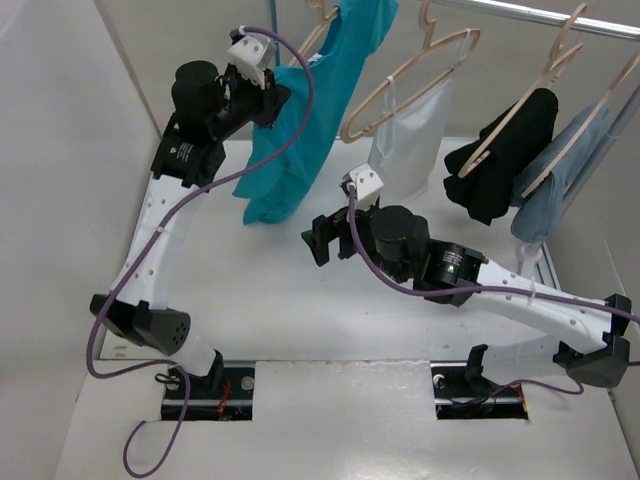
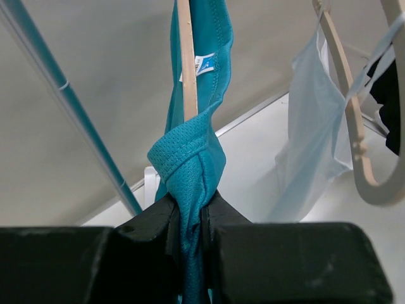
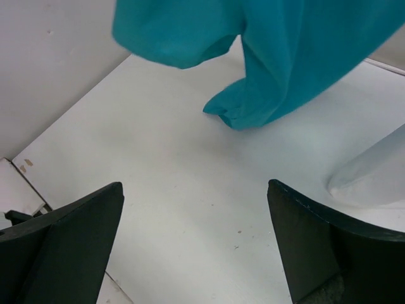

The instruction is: Place the t-shirt on the hanger

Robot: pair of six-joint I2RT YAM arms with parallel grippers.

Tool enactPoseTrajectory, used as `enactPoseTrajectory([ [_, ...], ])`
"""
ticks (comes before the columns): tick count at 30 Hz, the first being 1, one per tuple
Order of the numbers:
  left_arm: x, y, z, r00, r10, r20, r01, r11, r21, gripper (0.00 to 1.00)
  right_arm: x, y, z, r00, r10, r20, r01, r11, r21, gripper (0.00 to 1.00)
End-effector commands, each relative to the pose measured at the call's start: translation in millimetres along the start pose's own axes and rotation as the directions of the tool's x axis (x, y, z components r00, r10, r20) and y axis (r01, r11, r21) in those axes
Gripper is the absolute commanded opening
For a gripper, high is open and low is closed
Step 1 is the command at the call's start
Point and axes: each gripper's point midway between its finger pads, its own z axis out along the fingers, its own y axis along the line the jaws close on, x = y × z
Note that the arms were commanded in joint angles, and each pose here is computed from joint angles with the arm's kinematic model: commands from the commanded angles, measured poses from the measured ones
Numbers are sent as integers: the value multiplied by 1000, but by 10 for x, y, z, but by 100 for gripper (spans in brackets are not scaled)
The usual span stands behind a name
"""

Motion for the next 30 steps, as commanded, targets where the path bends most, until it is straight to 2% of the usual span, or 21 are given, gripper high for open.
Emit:
enactPoseTrajectory([
  [1, -712, -56, -31, 978, 22, 208, -27, 999, 24, 0, -31, 44, -109, 1000, 15, 9, -15, 1000, -26, 100],
  [5, -723, -8, 152, 978, 8, 207, -12, 1000, 15, 0, 2, -21, -147, 1000, 21, 6, -21, 1000, -2, 100],
  [6, -602, 43, 264, 985, -4, 172, 3, 1000, 6, 0, -2, -37, -146, 1000, 21, 8, -21, 1000, 7, 100],
  [9, -570, 43, 370, 987, -10, 162, 12, 1000, -9, 0, -2, -37, -146, 1000, 21, 8, -21, 1000, 7, 100],
  [12, -793, 87, 355, 970, 59, 236, -47, 997, -57, 0, -5, -7, -121, 1000, 20, 5, -20, 1000, -2, 100],
  [15, -828, 34, 437, 969, 55, 239, -43, 998, -56, 0, 47, -3, -98, 1000, 22, -11, -22, 1000, 2, 100],
  [19, -371, 74, 620, 994, 17, 108, -11, 998, -54, 0, 16, -8, -124, 1000, 26, -3, -26, 1000, 0, 100],
  [26, 199, 122, 623, 1000, -19, -23, 17, 996, -93, 0, 70, -77, -166, 1000, 18, -15, -18, 1000, 22, 100],
  [30, 207, 165, 595, 1000, -11, -27, 7, 993, -119, 0, 76, -96, -217, 999, 37, -15, -37, 999, 23, 100],
])
